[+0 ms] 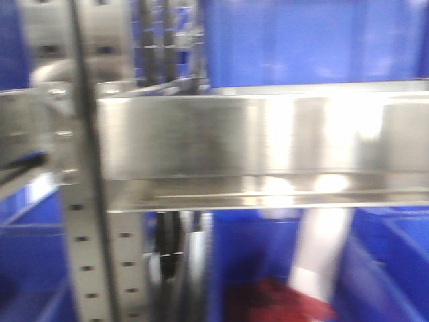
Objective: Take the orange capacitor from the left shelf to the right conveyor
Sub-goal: 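Drive the base away from the shelf holding the cylinder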
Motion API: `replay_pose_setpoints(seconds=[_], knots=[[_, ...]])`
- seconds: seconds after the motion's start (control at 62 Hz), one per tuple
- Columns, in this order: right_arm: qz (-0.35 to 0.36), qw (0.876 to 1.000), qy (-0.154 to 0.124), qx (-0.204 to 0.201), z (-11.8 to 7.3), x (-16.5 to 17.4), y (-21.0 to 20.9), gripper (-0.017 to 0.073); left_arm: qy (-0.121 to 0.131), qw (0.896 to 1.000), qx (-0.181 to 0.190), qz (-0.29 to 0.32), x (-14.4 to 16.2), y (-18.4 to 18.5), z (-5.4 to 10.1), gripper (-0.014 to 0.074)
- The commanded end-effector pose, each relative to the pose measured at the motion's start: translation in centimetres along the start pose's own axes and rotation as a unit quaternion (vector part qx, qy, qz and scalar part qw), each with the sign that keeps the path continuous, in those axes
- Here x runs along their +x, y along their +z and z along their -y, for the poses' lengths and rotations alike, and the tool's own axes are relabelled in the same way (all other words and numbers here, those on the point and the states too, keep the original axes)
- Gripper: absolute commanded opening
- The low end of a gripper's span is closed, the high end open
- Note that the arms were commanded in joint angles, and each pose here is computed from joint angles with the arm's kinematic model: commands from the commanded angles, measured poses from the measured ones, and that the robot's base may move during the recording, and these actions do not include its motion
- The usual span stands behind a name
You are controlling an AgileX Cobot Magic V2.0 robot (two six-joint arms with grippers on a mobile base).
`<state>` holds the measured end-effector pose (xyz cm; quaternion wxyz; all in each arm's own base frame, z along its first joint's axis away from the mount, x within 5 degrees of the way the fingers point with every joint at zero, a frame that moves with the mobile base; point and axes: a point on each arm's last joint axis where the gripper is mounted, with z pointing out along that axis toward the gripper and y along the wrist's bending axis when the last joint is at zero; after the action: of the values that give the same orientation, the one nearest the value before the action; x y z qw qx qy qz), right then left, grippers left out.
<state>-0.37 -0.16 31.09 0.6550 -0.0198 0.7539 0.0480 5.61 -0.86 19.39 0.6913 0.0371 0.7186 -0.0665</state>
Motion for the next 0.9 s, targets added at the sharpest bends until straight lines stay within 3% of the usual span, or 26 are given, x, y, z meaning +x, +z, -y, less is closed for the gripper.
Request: replay_pose_setpoints(seconds=[0.0, 0.887], knots=[[0.061, 0.998, -0.005, 0.005, -0.01, -1.6, -0.73, 0.0097, -0.003, 0.999, -0.001, 0.049, -0.97, -0.15, -0.01, -0.0127], [0.059, 0.998, -0.005, 0.005, -0.01, -1.58, -0.72, 0.0097, -0.003, 0.999, -0.001, 0.049, -0.97, -0.15, -0.01, -0.0127]])
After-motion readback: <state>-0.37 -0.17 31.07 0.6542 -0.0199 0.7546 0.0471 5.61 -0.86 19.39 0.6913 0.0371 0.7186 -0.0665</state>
